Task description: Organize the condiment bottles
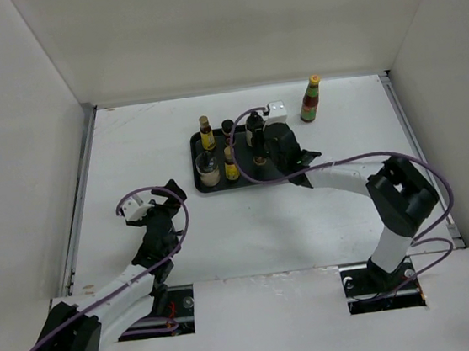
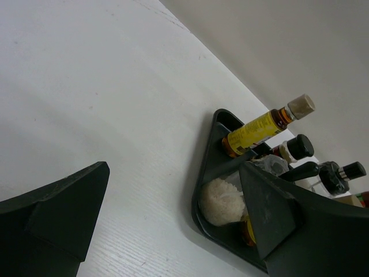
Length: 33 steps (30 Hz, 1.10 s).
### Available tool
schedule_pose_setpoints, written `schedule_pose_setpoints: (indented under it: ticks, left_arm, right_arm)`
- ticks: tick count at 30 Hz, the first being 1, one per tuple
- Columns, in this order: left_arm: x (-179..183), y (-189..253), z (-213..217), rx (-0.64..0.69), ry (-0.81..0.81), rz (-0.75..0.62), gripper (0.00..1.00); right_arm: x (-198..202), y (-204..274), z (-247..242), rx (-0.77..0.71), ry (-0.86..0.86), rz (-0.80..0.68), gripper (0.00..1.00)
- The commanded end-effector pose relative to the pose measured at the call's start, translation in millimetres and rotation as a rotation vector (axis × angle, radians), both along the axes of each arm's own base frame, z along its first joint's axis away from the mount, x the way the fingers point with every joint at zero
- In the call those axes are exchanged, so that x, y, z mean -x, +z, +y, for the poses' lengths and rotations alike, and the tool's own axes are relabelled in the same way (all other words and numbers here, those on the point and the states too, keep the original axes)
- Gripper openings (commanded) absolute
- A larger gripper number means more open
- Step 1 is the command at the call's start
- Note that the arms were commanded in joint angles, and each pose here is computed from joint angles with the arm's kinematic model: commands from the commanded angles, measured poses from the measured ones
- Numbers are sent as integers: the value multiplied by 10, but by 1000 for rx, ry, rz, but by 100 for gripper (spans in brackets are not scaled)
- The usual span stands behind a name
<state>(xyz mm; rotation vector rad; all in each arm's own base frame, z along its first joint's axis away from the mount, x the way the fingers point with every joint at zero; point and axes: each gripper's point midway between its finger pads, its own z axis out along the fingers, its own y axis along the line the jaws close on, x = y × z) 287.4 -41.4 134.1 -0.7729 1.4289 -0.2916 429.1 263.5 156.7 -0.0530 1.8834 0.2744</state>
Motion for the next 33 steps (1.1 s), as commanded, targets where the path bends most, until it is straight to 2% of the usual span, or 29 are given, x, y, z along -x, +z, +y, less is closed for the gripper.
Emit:
schedule_pose_setpoints:
  ticks: [1, 9, 14, 16, 17, 19, 23, 28, 33]
  left_arm:
    - [-17, 100, -36, 24, -19, -41, 100]
    - [-11, 114, -29, 31, -18, -49, 100]
    - [-14, 82, -12, 26, -12, -39, 100]
    - [-21, 82, -25, 25, -15, -36, 100]
    - [-16, 105, -22, 29, -15, -45, 100]
    - [0, 120, 11, 33, -4, -53, 100]
    - [-15, 81, 3, 24, -4, -37, 100]
    - [4, 132, 3, 35, -10, -58, 100]
    - [-6, 121, -13, 29, -13, -49, 100]
  right_arm:
    - [-63, 242, 188, -41, 36, -69, 41]
    - [76, -178, 350, 38, 71, 16, 46]
    - [82, -256, 306, 65, 54, 33, 50]
    - [90, -263, 287, 69, 53, 35, 56]
    - [97, -248, 291, 65, 54, 30, 62]
    - [110, -135, 280, 48, 53, 12, 75]
    - [137, 343, 274, -28, 56, -63, 90]
    - [-78, 954, 1, -115, 0, -174, 95]
    - [-521, 1470, -956, -102, -217, -287, 96]
